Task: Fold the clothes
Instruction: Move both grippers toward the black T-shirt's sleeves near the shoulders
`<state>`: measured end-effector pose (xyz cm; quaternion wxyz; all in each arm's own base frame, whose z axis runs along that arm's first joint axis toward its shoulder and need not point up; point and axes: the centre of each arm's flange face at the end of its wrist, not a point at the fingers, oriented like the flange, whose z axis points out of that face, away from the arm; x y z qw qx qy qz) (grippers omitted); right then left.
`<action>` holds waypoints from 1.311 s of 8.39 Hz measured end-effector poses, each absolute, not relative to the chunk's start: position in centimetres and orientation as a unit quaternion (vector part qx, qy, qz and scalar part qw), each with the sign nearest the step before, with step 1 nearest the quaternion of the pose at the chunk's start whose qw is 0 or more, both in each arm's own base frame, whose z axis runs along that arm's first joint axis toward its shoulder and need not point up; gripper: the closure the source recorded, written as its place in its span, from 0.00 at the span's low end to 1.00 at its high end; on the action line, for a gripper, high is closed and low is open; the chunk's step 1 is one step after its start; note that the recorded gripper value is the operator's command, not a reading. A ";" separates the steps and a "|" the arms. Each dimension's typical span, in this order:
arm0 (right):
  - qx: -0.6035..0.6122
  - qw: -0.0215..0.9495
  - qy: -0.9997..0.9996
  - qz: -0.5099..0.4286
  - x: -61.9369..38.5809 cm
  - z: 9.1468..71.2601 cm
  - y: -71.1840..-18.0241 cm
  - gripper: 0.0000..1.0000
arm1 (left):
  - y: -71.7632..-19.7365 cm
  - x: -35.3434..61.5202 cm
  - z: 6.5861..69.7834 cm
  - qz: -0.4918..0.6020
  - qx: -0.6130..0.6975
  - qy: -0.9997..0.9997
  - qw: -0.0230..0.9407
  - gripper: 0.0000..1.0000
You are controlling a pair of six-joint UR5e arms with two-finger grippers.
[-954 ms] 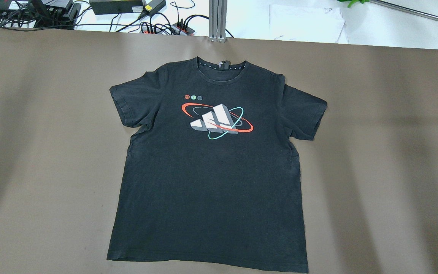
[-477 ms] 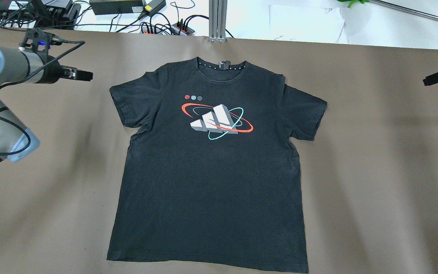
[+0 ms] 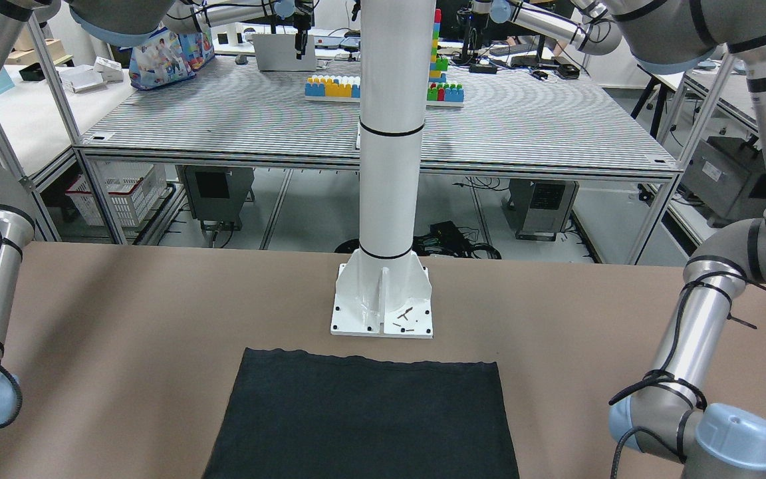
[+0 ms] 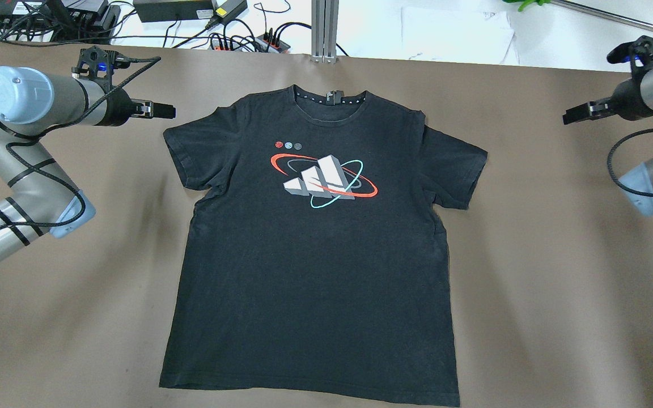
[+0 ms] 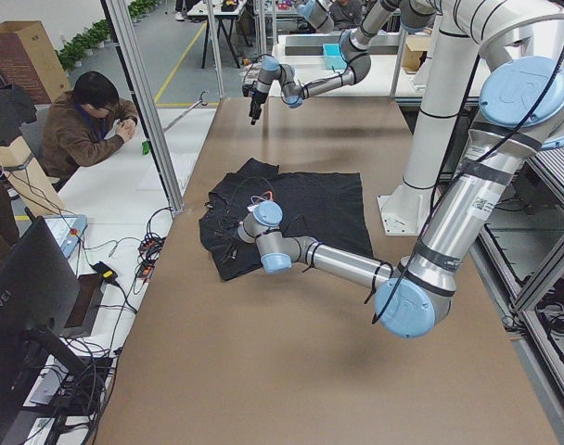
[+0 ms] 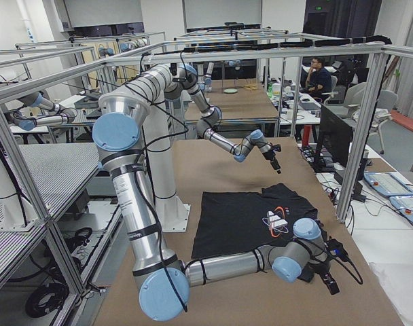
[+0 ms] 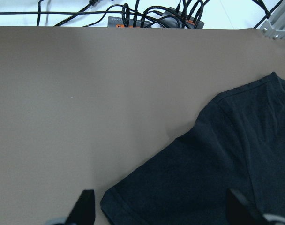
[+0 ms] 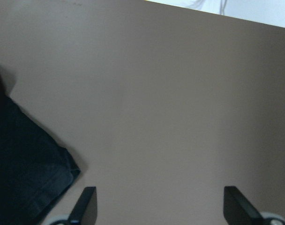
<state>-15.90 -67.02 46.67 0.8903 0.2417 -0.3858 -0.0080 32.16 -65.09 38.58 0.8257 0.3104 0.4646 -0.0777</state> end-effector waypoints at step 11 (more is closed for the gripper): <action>0.235 0.892 -0.386 0.012 -31.2 46.1 -67.5 0.06 | -67.3 34.2 39.1 -0.091 0.305 0.464 0.827 0.00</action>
